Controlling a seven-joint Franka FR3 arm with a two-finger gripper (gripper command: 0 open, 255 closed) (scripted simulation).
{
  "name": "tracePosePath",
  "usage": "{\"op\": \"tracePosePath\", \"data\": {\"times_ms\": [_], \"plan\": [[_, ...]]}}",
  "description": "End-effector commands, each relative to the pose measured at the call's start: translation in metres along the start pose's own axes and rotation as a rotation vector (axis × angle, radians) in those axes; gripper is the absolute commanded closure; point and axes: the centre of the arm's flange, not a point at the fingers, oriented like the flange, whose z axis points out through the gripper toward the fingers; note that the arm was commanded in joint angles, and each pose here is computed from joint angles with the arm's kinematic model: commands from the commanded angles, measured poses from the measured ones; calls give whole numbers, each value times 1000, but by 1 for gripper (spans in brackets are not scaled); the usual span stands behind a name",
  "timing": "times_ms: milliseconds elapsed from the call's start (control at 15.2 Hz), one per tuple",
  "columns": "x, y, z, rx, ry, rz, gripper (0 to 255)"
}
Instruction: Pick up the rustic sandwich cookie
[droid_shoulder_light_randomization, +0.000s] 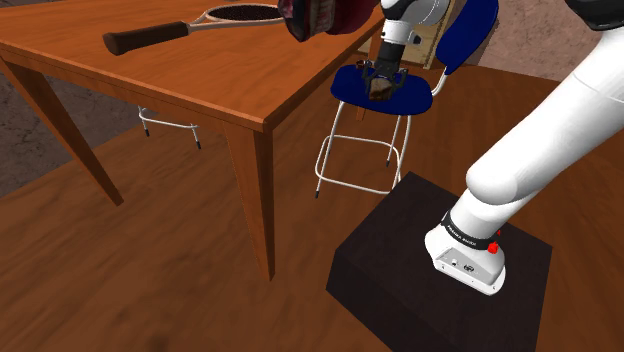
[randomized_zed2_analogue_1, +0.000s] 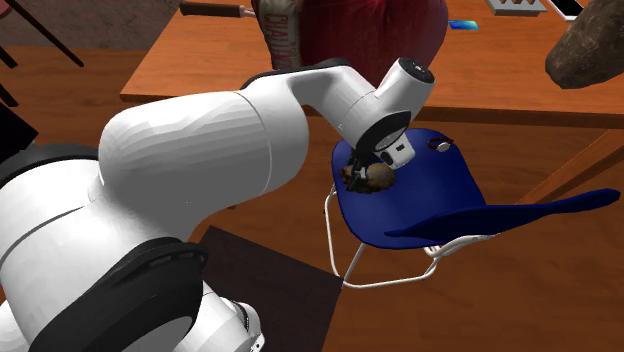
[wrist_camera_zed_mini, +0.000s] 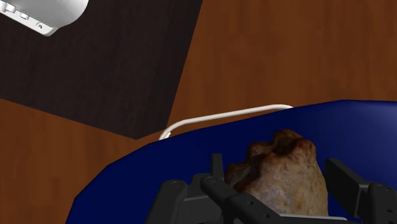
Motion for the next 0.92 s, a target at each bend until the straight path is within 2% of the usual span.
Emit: {"op": "tracePosePath", "data": {"times_ms": [0, 528, 858], "plan": [[1, 0, 1, 0, 0, 0, 255], [0, 0, 2, 0, 0, 0, 255], [-5, 0, -24, 0, 0, 0, 255]]}}
